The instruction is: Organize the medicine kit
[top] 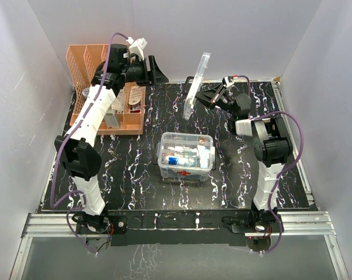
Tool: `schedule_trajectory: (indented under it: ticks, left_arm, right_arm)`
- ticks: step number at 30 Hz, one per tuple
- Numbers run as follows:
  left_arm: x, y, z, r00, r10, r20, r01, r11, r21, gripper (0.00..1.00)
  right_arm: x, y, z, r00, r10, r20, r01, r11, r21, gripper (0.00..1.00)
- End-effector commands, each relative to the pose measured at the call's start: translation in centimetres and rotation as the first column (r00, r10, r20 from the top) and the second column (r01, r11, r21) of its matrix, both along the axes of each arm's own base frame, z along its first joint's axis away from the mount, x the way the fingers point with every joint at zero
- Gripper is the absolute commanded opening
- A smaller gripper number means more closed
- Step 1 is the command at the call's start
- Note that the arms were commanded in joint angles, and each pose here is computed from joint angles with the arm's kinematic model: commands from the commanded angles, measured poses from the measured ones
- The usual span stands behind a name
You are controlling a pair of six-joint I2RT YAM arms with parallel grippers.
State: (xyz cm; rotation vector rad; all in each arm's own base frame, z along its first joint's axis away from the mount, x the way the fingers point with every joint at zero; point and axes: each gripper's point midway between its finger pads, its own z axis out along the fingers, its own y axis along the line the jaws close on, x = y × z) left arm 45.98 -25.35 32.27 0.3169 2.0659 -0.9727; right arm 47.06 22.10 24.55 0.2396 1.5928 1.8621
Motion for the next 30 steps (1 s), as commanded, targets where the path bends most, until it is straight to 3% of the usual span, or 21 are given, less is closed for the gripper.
schedule_trajectory:
  ticks: [1, 10, 20, 30]
  left_arm:
    - [-2.7, -1.9, 3.2, 0.982, -0.187, -0.014, 0.182, 0.969, -0.167, 0.61]
    - [-3.8, -3.7, 3.5, 0.938, -0.341, -0.066, 0.308, 0.906, -0.291, 0.55]
    - [-2.8, -4.4, 1.8, 0.921, -0.374, -0.108, 0.325, 0.89, -0.319, 0.55]
    - [-2.7, -5.4, 3.1, 0.887, -0.45, -0.1, 0.377, 0.833, -0.405, 0.52]
  right_arm:
    - [-0.5, 0.3, 3.7, 0.991, 0.013, 0.131, -0.011, 1.0, -0.015, 0.0]
    - [-0.6, 0.5, 3.4, 0.992, 0.023, 0.124, -0.018, 0.999, -0.038, 0.0]
    - [-0.7, 0.8, 3.5, 0.991, 0.041, 0.128, -0.035, 0.998, -0.047, 0.0]
    - [-0.4, 1.1, 3.5, 0.99, 0.051, 0.128, -0.044, 0.997, -0.06, 0.0]
